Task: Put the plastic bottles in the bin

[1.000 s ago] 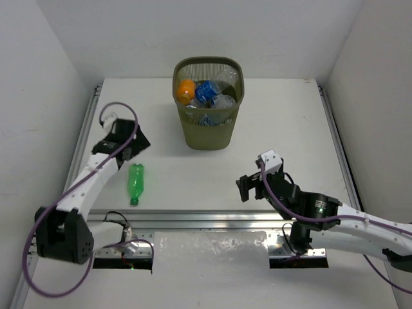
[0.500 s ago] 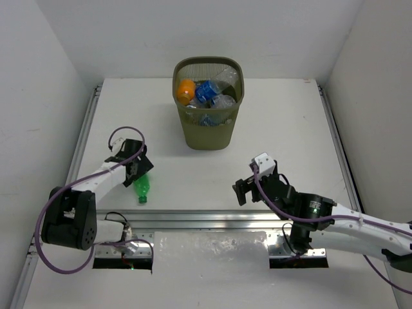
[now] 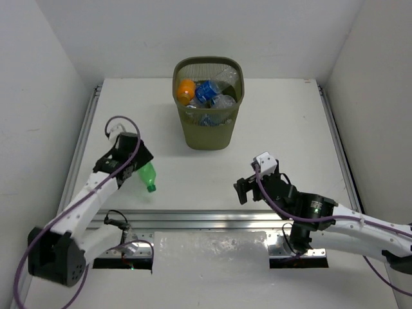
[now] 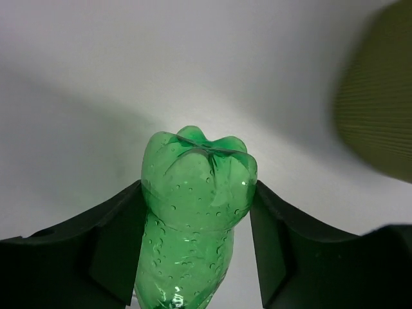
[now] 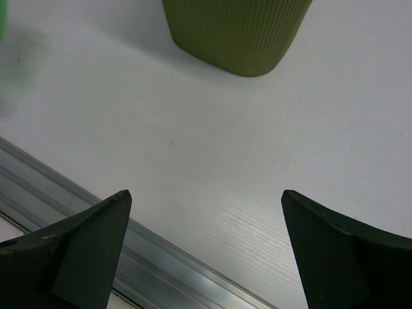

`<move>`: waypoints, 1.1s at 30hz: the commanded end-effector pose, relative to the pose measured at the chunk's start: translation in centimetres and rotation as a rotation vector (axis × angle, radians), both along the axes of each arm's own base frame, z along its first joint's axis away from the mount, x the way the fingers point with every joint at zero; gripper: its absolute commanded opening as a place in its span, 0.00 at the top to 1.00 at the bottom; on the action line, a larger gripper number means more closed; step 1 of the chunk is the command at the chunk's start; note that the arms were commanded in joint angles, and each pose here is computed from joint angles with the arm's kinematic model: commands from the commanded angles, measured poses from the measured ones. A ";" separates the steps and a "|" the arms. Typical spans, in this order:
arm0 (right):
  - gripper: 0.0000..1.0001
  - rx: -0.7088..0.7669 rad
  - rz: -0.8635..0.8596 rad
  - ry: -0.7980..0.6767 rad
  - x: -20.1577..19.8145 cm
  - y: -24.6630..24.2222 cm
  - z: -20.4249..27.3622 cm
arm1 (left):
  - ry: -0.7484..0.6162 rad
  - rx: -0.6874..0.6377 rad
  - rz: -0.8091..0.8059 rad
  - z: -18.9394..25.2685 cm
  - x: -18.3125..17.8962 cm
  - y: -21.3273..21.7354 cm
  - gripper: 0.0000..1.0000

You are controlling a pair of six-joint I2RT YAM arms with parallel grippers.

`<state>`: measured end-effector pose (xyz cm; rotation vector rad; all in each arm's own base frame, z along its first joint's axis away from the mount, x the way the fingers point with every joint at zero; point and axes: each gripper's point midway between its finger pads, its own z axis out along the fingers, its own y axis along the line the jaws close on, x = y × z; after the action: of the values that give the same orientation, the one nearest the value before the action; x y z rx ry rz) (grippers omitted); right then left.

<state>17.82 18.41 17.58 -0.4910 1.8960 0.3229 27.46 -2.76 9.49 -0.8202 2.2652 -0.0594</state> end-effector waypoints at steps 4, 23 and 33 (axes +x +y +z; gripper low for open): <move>0.01 0.037 -0.114 -0.017 1.4 -1.8 2.7 | -0.627 -0.115 -0.291 23.7 3.9 -6.9 1.00; 0.01 0.003 -0.173 0.181 3.1 -2.5 -0.5 | -0.726 -0.261 -0.646 36.9 22.1 -20.0 0.22; 0.01 0.011 -0.277 0.094 2.6 -6.5 4.3 | -0.736 -0.036 -0.400 39.4 15.5 -11.6 0.00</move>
<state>19.89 13.49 18.08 -0.2864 2.0929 0.2099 49.83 -19.77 39.67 -0.2101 1.9057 -0.6146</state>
